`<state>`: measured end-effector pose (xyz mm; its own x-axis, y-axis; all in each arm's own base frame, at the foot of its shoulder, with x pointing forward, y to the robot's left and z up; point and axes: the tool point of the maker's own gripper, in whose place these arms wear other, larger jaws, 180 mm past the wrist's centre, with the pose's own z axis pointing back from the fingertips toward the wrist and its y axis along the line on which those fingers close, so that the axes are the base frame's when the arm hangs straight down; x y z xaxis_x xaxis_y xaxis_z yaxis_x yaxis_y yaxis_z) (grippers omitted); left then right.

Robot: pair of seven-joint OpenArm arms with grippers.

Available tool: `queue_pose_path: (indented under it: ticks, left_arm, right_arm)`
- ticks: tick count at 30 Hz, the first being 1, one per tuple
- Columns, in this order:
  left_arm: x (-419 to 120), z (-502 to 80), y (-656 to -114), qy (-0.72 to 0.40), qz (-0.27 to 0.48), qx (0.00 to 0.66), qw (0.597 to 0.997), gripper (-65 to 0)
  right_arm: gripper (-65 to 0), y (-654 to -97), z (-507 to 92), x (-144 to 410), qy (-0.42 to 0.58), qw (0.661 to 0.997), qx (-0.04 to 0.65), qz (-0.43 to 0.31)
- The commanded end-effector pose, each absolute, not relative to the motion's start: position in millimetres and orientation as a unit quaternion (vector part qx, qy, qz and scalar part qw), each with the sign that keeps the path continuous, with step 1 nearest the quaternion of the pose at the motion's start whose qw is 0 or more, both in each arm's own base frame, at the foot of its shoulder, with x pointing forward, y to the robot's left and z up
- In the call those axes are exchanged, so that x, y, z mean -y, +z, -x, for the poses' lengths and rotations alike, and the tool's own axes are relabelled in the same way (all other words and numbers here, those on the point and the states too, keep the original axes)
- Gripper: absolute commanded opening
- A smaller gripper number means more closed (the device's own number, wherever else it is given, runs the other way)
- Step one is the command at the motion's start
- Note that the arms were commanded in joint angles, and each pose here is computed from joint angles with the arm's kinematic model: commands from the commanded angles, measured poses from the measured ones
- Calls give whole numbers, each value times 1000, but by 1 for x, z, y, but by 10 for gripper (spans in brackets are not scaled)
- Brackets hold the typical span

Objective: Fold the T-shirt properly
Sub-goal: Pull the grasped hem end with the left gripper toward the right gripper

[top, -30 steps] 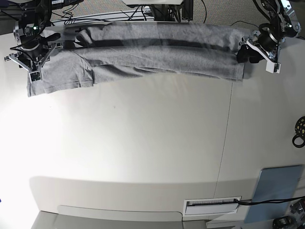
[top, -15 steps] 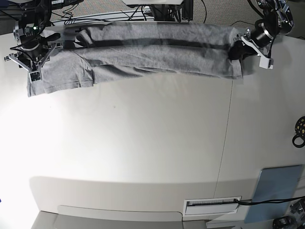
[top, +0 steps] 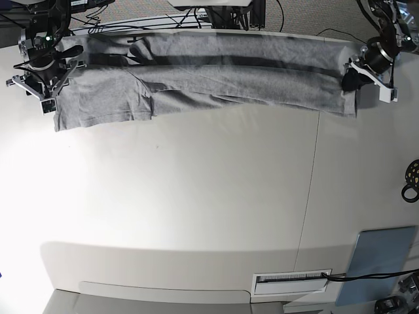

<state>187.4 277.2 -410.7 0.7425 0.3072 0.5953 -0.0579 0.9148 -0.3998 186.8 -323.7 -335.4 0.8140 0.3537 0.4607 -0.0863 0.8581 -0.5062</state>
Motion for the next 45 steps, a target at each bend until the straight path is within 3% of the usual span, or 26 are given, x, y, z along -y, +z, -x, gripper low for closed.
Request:
queue_pose_path:
  ticks: [1,9,21,28,34,45]
  left_arm:
    - [-287,-196,-397,90,171,367,910,-650]
    - [-288,-206,-376,68,157,377,910,-650]
    - [-207,-195,-313,6,181,417,891,-650]
    - [-155,-187,-287,-3,283,418,863,-650]
    - [-89,-178,-299,-46,356,368,858,-650]
    - [15,-162,-310,-107,403,326,848,-650]
  right_arm:
    - [-464,-325,-193,328,126,912,296,253]
    - [-464,-325,-193,328,126,912,297,253]
    - [-464,-325,-193,328,126,912,296,253]
    - [-464,-324,-194,328,127,911,299,253]
    - [-464,-324,-194,328,127,911,299,253]
    - [-464,-324,-194,328,126,911,299,253]
